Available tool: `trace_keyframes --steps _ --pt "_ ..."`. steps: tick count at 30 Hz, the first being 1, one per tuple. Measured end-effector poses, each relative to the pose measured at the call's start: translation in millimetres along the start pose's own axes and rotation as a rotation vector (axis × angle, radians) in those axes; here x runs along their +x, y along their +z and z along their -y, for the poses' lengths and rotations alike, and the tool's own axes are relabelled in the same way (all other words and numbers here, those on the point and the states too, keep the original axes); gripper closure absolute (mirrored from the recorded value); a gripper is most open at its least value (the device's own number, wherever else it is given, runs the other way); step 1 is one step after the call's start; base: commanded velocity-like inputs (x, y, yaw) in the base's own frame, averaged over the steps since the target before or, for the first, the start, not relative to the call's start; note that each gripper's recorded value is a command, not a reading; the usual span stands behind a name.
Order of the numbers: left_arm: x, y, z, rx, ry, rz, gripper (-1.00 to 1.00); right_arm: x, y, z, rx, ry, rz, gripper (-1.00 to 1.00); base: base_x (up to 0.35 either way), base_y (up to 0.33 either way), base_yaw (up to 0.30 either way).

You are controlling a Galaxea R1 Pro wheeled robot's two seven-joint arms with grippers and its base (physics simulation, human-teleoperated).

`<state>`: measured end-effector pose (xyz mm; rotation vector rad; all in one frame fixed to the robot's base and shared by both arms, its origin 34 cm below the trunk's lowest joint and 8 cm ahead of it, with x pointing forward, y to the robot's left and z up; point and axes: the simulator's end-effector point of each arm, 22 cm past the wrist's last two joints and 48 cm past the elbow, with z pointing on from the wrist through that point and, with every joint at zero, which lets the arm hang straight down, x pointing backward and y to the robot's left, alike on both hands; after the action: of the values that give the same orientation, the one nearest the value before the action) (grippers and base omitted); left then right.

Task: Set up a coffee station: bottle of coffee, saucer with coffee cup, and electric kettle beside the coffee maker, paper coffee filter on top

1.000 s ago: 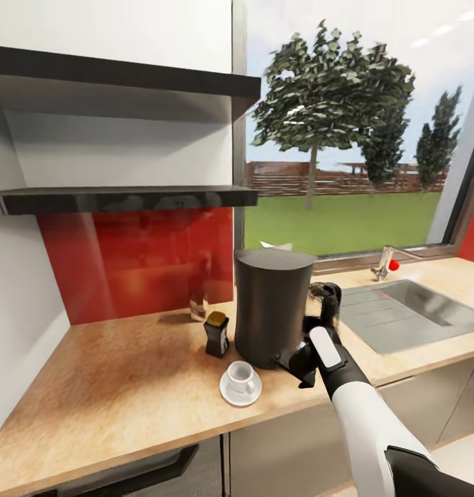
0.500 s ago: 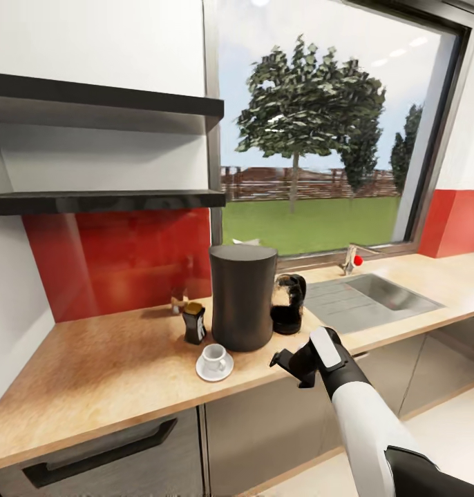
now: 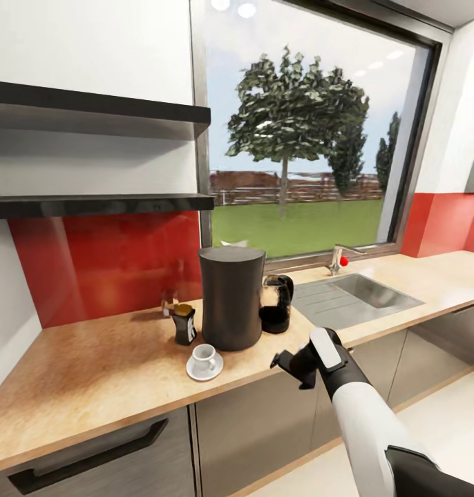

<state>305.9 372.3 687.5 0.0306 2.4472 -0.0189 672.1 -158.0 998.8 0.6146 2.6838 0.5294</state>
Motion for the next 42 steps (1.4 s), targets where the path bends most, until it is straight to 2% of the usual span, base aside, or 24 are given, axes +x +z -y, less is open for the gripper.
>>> trace_keyframes --steps 17,25,28,30,33,36,39,42 --pt "-2.5 0.5 0.5 0.001 0.0 0.007 -1.0 20.4 12.1 9.1 0.02 0.003 -0.06 -1.0 0.0 0.0 -0.248" --pt "-3.6 0.9 2.2 0.004 0.002 0.01 -1.0 58.7 33.0 26.4 0.069 0.003 -0.164 -1.0 0.0 0.0 -0.289" --pt "-3.9 1.3 4.5 0.008 0.003 0.01 -1.0 94.4 48.3 48.7 0.137 -0.015 -0.254 -1.0 0.0 0.0 -0.289" --pt "-4.1 1.5 6.0 0.01 0.003 0.011 -1.0 108.4 55.8 70.8 0.214 -0.043 -0.274 -1.0 0.0 0.0 -0.29" --pt "-4.5 1.8 7.4 0.011 0.002 0.013 -1.0 119.2 70.7 114.7 0.357 -0.083 -0.223 -1.0 0.0 0.0 -0.29" --pt "-4.4 1.8 7.8 0.012 0.001 0.013 -1.0 129.9 84.7 149.7 0.448 -0.128 -0.157 -1.0 0.0 0.0 -0.289" --pt "-4.1 1.9 8.5 0.012 0.0 0.012 -1.0 148.2 103.1 182.5 0.474 -0.207 -0.1 -1.0 0.0 0.0 -0.282" --pt "-4.0 2.1 10.1 0.014 -0.002 0.013 -1.0 183.0 121.3 213.0 0.435 -0.283 -0.107 -1.0 0.0 0.0 -0.277"
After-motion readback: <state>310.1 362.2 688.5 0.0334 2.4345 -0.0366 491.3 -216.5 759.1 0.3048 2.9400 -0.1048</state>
